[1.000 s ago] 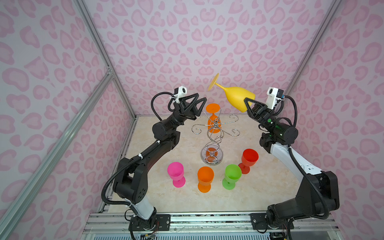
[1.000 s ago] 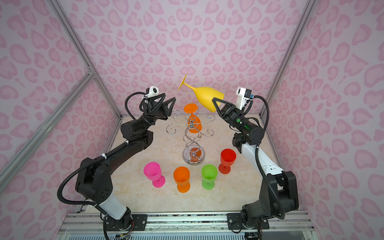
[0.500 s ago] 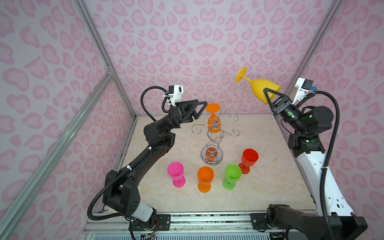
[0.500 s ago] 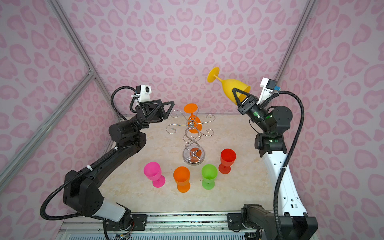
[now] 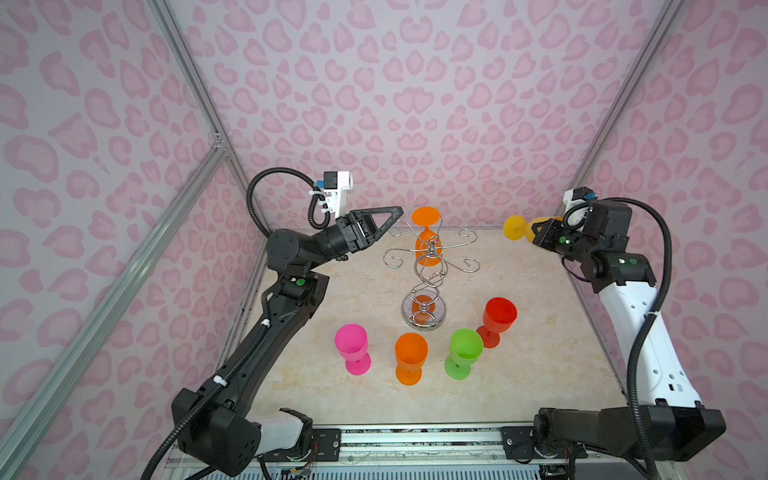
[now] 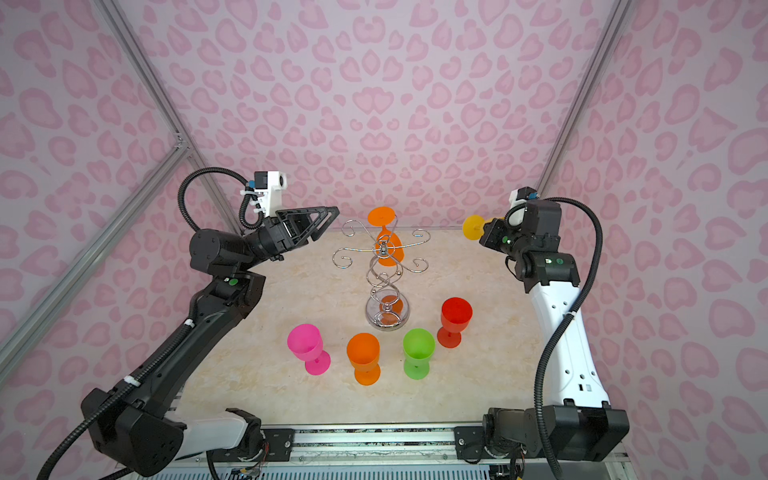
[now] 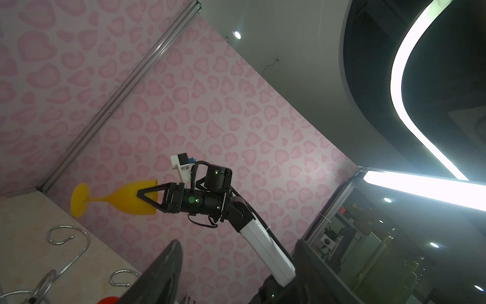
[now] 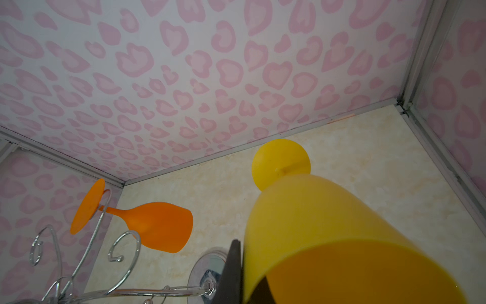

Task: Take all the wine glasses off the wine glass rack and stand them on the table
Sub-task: 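Lower the yellow glass beside the red glass with the right gripper while the left withdraws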

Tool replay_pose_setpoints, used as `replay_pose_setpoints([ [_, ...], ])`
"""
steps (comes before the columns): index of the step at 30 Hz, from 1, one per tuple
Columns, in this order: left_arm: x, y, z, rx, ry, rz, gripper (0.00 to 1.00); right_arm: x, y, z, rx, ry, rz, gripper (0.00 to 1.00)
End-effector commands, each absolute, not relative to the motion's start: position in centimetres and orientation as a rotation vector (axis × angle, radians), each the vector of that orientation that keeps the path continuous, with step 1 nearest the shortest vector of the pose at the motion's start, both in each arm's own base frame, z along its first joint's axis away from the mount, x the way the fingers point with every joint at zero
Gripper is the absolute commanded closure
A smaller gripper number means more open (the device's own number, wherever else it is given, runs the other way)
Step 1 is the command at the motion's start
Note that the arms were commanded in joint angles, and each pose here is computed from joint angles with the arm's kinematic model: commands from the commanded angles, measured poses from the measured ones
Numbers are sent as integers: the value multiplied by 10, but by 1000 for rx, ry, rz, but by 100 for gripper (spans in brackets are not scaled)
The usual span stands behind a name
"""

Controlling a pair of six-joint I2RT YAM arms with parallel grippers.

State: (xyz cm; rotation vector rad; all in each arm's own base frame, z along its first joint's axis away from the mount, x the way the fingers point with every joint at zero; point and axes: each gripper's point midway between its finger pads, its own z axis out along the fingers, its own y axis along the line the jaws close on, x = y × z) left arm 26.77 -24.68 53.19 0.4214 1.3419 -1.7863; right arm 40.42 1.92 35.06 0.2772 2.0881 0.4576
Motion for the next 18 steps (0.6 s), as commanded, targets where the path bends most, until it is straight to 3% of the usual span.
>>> replay_pose_setpoints([
  [1, 279, -242, 508, 417, 1444, -1565, 30, 401, 15, 313, 248, 2233, 345, 100],
  [8, 275, -233, 503, 406, 1479, -1463, 29, 406, 39, 243, 92, 2514, 226, 100],
  [18, 275, -232, 496, 399, 1508, -1445, 30, 401, 72, 183, -75, 2739, 207, 100],
])
